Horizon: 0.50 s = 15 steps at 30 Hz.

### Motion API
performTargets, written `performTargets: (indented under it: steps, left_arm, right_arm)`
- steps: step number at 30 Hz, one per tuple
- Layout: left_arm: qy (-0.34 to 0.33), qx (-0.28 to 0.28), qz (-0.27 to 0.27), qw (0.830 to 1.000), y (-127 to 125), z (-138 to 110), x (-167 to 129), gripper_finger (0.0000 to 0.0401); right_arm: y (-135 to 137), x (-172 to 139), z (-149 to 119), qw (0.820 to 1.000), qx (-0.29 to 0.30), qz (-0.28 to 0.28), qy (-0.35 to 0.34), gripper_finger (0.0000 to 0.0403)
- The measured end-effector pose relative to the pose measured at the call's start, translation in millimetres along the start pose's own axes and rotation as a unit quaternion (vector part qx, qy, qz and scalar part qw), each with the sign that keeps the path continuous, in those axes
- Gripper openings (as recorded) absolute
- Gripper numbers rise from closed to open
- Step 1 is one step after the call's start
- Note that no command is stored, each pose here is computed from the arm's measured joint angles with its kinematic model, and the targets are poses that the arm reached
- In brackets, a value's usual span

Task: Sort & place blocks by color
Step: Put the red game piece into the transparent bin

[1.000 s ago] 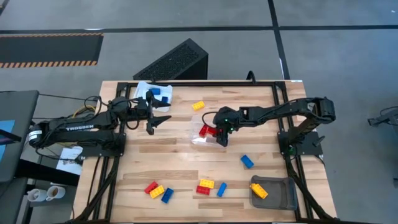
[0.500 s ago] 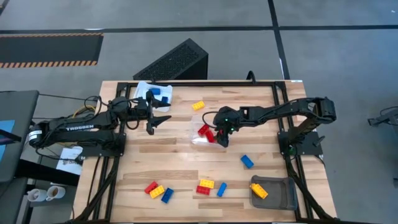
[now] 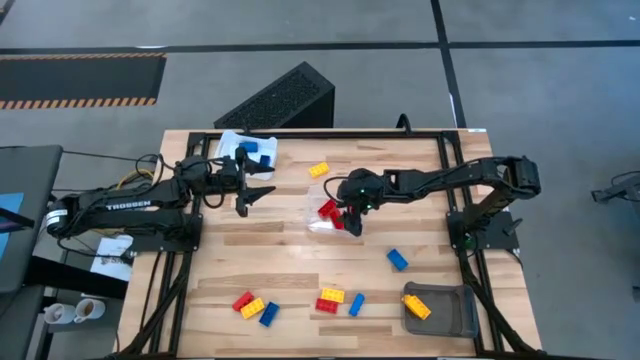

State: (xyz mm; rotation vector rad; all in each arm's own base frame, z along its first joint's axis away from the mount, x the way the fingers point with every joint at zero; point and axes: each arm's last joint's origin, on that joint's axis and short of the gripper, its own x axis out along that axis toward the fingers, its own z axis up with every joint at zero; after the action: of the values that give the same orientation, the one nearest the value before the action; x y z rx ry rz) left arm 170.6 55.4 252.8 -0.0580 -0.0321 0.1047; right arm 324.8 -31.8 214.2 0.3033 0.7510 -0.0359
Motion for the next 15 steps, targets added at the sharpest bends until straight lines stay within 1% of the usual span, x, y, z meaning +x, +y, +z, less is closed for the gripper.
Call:
performTargets:
  steps: [3, 6, 7, 11, 15]
  left_arm:
    - [0.001, -0.009, -0.005, 1.0, 0, 0, 0, 0.0248]
    - [0.002, -0.019, -0.017, 1.0, -2, 0, 0, 0.0248]
    - [0.002, -0.022, -0.019, 1.0, -3, 0, 0, 0.0248]
    - [0.001, -0.026, -0.018, 1.0, -10, 2, 2, 0.0248]
    - [0.003, -0.025, -0.052, 0.998, -24, 9, 5, 0.0248]
  right_arm:
    - [12, 0, 8, 0.999, -0.032, 0.018, -0.035, 0.0256]
    - [24, 1, 10, 0.996, -0.057, 0.034, -0.057, 0.0256]
    - [27, 1, 10, 0.995, -0.064, 0.032, -0.063, 0.0255]
    - [40, -7, 11, 0.993, -0.087, -0.008, -0.083, 0.0254]
    - [51, -25, 14, 0.989, -0.099, -0.019, -0.109, 0.0249]
